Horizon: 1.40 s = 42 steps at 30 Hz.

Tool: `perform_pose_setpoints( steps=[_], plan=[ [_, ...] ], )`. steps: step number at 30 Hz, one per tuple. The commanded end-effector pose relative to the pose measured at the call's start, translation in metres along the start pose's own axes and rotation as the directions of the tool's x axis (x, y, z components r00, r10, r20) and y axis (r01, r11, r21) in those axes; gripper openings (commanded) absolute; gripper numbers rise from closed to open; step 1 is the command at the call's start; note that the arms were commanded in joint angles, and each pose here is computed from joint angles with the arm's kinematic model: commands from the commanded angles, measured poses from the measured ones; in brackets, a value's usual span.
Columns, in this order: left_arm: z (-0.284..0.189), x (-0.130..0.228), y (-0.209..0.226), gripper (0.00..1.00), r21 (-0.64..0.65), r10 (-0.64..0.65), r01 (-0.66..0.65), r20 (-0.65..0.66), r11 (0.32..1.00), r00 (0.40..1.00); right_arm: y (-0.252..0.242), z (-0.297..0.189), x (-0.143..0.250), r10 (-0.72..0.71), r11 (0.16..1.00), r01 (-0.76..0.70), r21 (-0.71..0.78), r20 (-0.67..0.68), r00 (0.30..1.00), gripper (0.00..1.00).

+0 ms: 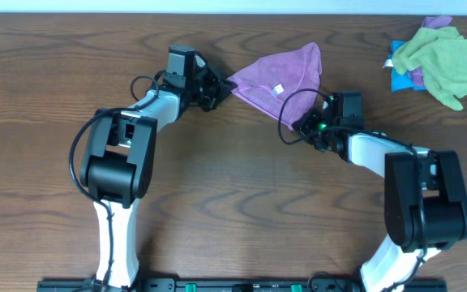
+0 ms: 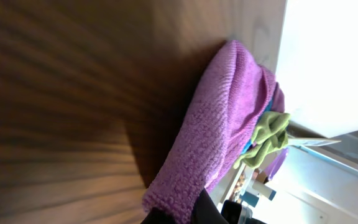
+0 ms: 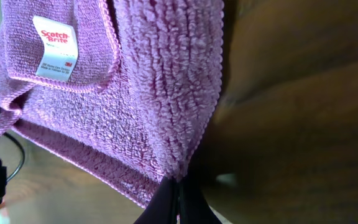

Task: Fold the cloth
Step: 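Lift the purple cloth with both grippers and stretch it apart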

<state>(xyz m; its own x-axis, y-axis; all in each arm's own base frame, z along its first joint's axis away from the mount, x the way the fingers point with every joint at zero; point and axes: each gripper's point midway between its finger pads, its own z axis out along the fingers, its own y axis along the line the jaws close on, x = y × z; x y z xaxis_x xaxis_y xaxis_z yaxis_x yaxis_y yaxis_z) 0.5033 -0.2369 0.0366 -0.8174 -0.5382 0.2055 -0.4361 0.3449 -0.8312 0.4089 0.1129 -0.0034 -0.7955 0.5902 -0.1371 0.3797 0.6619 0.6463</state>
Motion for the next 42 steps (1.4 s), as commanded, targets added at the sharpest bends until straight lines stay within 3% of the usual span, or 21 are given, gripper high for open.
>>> perform_pose_setpoints(
  steps=[1, 11, 21, 31, 42],
  plan=[
    [-0.017, -0.005, -0.015, 0.06, 0.025, 0.048, -0.048, -0.006, 0.999, 0.999, -0.018, 0.001, 0.027, 0.017, 0.999, -0.013, 0.051, -0.08, 0.997, 0.01],
    [-0.022, 0.018, 0.0, 0.06, 0.002, 0.05, -0.05, -0.141, 0.999, 0.989, -0.007, -0.039, 0.053, -0.071, 0.993, 0.086, 0.085, -0.162, 0.984, 0.01],
    [-0.049, 0.035, 0.073, 0.06, -0.238, 0.024, -0.08, -0.229, 0.968, 0.973, 0.001, -0.072, 0.063, -0.119, 0.986, 0.138, 0.098, -0.177, 0.977, 0.01],
    [-0.093, 0.044, 0.134, 0.06, -0.541, 0.026, -0.157, -0.241, 0.827, 0.97, 0.0, -0.075, 0.077, -0.228, 0.96, 0.256, 0.113, -0.215, 0.95, 0.01],
    [-0.151, 0.037, 0.097, 0.06, -0.642, 0.247, -0.297, -0.169, 0.707, 0.954, 0.008, -0.077, 0.083, -0.346, 0.919, 0.375, 0.124, -0.203, 0.916, 0.01]
  ],
)
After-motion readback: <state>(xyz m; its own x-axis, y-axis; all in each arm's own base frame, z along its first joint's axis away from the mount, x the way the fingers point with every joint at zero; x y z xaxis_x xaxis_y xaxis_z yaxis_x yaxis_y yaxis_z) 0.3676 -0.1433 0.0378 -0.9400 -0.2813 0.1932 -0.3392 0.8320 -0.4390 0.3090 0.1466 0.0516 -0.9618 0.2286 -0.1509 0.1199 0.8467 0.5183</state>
